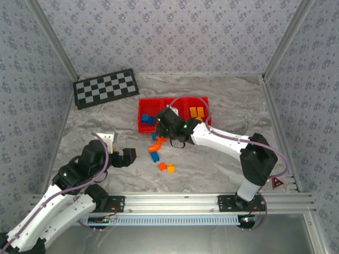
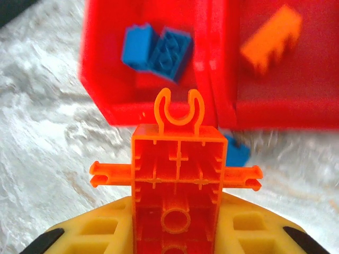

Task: Sort the legos into containers by color
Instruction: Pick up the lego from the center of the table, then place the lego in the container.

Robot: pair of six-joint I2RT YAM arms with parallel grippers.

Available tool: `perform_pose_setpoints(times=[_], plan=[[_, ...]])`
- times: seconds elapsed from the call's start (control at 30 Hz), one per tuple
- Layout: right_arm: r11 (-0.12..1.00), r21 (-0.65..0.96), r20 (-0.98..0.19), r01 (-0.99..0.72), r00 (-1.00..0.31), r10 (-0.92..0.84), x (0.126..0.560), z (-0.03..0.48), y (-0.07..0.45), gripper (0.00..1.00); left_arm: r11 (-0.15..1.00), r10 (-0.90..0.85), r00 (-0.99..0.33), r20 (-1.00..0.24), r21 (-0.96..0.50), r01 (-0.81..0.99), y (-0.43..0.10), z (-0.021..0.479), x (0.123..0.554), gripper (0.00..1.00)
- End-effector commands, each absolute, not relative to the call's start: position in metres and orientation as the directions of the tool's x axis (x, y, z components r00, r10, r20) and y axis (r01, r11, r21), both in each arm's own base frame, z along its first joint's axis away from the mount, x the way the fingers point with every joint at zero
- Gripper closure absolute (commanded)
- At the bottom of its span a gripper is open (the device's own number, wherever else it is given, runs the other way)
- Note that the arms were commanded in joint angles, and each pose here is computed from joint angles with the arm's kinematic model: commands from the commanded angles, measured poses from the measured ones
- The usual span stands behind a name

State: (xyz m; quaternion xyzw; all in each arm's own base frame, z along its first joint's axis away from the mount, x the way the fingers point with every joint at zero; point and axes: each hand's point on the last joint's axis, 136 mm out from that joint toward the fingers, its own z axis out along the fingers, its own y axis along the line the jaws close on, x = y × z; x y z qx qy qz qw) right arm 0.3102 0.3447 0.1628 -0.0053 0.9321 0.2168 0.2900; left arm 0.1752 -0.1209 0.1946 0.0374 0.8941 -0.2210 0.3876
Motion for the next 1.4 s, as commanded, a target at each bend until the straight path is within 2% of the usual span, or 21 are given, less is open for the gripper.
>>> perform_pose_setpoints(times=[0.0, 0.13, 0.27, 0.47, 0.87, 1.37], plan=[[0.955, 0.22, -0.599, -0.201, -0.8, -0.031, 0.33, 0.183, 0.315, 0.75, 0.898, -0.105, -0.684, -0.722, -0.364, 0.247, -0.122, 0.198, 0.177, 0.0], [0.944, 0.198, -0.571, -0.263, -0.814, -0.107, 0.357, 0.188, 0.311, 0.74, 0.899, -0.105, -0.684, -0.722, -0.363, 0.245, -0.122, 0.198, 0.177, 0.0], [0.952, 0.174, -0.531, -0.251, -0.838, -0.124, 0.386, 0.178, 0.304, 0.74, 0.899, -0.104, -0.684, -0.722, -0.363, 0.246, -0.122, 0.198, 0.177, 0.0], [0.975, 0.026, -0.479, -0.22, -0.859, -0.181, 0.418, 0.155, 0.288, 0.74, 0.899, -0.104, -0.683, -0.723, -0.362, 0.247, -0.122, 0.198, 0.176, 0.0], [0.977, -0.114, -0.438, -0.18, -0.873, -0.212, 0.442, 0.124, 0.272, 0.74, 0.9, -0.102, -0.681, -0.726, -0.359, 0.248, -0.122, 0.199, 0.176, 0.0], [0.981, -0.116, -0.414, -0.157, -0.89, -0.191, 0.457, 0.089, 0.271, 0.65, 0.901, -0.102, -0.682, -0.724, -0.358, 0.245, -0.121, 0.198, 0.177, 0.0]])
